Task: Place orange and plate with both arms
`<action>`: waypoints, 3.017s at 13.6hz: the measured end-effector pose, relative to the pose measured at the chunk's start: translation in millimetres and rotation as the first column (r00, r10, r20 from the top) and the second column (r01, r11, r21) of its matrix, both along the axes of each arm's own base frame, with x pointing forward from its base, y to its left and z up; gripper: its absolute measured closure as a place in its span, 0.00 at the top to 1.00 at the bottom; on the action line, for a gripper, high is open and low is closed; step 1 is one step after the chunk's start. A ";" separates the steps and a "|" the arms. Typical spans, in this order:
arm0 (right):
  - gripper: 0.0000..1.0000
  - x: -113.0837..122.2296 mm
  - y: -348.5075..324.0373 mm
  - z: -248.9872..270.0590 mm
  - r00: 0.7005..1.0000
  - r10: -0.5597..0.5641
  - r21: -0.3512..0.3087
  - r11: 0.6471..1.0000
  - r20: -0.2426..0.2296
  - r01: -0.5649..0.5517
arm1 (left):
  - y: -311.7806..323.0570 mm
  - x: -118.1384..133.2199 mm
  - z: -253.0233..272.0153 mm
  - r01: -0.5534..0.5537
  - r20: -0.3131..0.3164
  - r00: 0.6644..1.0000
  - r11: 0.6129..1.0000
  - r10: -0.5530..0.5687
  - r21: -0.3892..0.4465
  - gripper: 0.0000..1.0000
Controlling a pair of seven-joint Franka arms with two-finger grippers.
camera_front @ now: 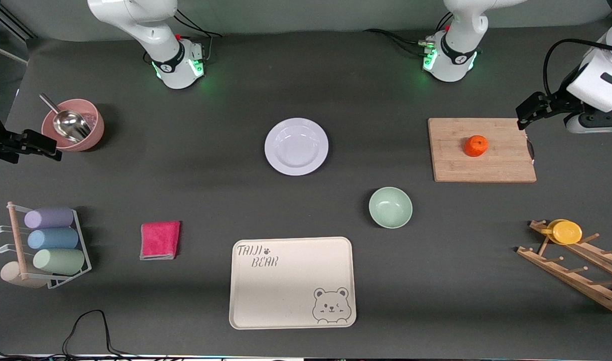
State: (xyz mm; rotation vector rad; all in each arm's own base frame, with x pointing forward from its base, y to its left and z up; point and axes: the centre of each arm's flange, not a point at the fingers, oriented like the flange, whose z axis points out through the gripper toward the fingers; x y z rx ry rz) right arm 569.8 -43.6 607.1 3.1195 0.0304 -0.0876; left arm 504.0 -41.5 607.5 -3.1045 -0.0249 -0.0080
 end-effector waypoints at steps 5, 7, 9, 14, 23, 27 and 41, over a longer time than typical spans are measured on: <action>1.00 0.0 0.0 0.0 1.000 0.000 0.000 1.000 0.000 0.000 | -0.3 1.3 8.8 0.001 0.017 1.000 1.000 -0.001 -0.001 1.00; 1.00 -0.1 0.0 -0.1 1.000 0.000 0.000 1.000 -0.001 0.000 | 0.1 2.1 6.2 0.003 0.007 1.000 1.000 -0.003 -0.001 1.00; 1.00 -0.8 0.0 -1.5 1.000 0.000 0.001 1.000 -0.007 0.000 | 2.1 0.9 -2.6 0.003 -0.044 0.999 1.000 -0.003 0.009 1.00; 1.00 -28.7 29.8 9.7 1.000 -0.007 0.009 1.000 -0.001 0.007 | 13.3 -0.2 -43.6 -0.003 -0.151 0.989 0.999 0.010 0.047 1.00; 1.00 -130.1 140.8 -0.4 0.998 -0.026 0.040 0.999 0.048 0.024 | 25.5 -52.4 -163.0 -0.009 -0.080 0.997 0.998 0.014 0.068 1.00; 1.00 -139.0 155.6 -9.6 0.999 -0.022 0.039 0.999 0.039 0.021 | 44.9 -87.2 -212.3 -0.041 -0.027 0.999 0.997 0.043 0.061 1.00; 1.00 -150.6 178.6 -169.2 0.983 -0.081 0.578 0.799 -0.164 0.163 | 61.4 -127.6 -321.8 -0.064 0.098 0.993 0.998 0.061 0.024 1.00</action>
